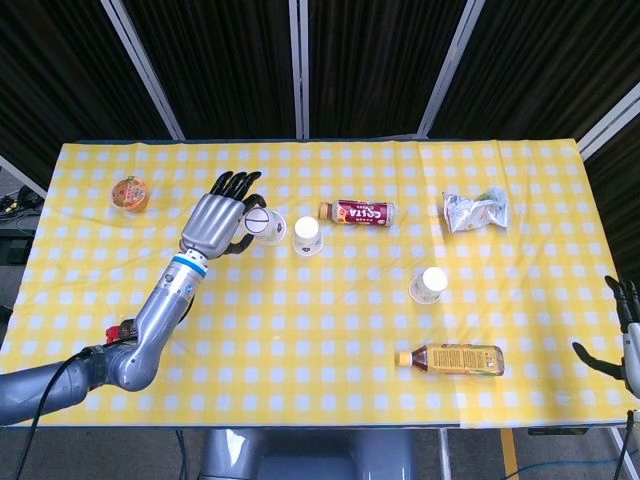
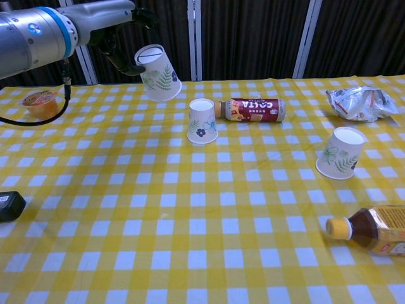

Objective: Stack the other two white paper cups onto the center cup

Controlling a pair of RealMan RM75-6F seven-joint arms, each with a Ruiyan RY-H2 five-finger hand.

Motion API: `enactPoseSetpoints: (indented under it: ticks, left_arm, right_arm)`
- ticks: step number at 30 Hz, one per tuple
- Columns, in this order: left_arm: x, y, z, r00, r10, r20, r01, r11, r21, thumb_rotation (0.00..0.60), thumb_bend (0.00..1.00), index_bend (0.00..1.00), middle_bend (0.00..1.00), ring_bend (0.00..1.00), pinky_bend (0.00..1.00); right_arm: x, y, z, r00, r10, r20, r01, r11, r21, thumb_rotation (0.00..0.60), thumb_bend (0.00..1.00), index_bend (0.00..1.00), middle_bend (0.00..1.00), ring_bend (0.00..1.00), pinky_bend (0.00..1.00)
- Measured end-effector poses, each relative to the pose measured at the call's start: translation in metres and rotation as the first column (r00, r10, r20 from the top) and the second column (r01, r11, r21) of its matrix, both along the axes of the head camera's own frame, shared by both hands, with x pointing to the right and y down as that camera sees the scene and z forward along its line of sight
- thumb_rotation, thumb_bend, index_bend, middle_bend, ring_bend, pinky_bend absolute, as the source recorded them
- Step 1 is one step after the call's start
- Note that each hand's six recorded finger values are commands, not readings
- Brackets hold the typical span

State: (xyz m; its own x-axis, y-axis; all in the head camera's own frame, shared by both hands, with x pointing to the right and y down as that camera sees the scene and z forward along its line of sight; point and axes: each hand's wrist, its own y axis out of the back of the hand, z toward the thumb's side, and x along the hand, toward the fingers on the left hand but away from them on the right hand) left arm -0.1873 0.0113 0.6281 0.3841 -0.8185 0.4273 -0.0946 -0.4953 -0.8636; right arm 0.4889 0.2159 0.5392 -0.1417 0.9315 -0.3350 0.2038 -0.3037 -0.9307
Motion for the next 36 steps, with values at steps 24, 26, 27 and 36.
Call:
enactPoseSetpoints:
  ticks: [24,26,27,36]
  left_arm:
    - [0.079,-0.022,0.057,0.995,0.061,0.080,-0.054,0.995,-0.088,0.600,0.17,0.08,0.00,0.00,0.00]
    - [0.077,-0.020,0.058,0.996,0.052,0.077,-0.044,0.994,-0.099,0.600,0.16,0.06,0.00,0.00,0.00]
    - [0.076,-0.019,0.058,0.996,0.048,0.074,-0.041,0.994,-0.099,0.600,0.16,0.05,0.00,0.00,0.00]
    - [0.032,0.004,0.040,1.000,-0.013,0.010,0.014,0.998,-0.061,0.600,0.17,0.04,0.00,0.00,0.00]
  right_arm:
    - [0.009,0.000,-0.004,0.999,0.020,0.038,-0.020,1.000,-0.004,0.600,0.07,0.00,0.00,0.00,0.00]
    - [0.010,0.000,-0.003,0.999,0.024,0.033,-0.024,1.000,-0.008,0.600,0.07,0.00,0.00,0.00,0.00]
    - [0.011,0.000,-0.003,0.999,0.027,0.031,-0.027,1.000,-0.011,0.600,0.07,0.00,0.00,0.00,0.00]
    - [0.010,0.001,0.006,1.000,0.025,0.009,-0.025,0.999,-0.035,0.600,0.07,0.01,0.00,0.00,0.00]
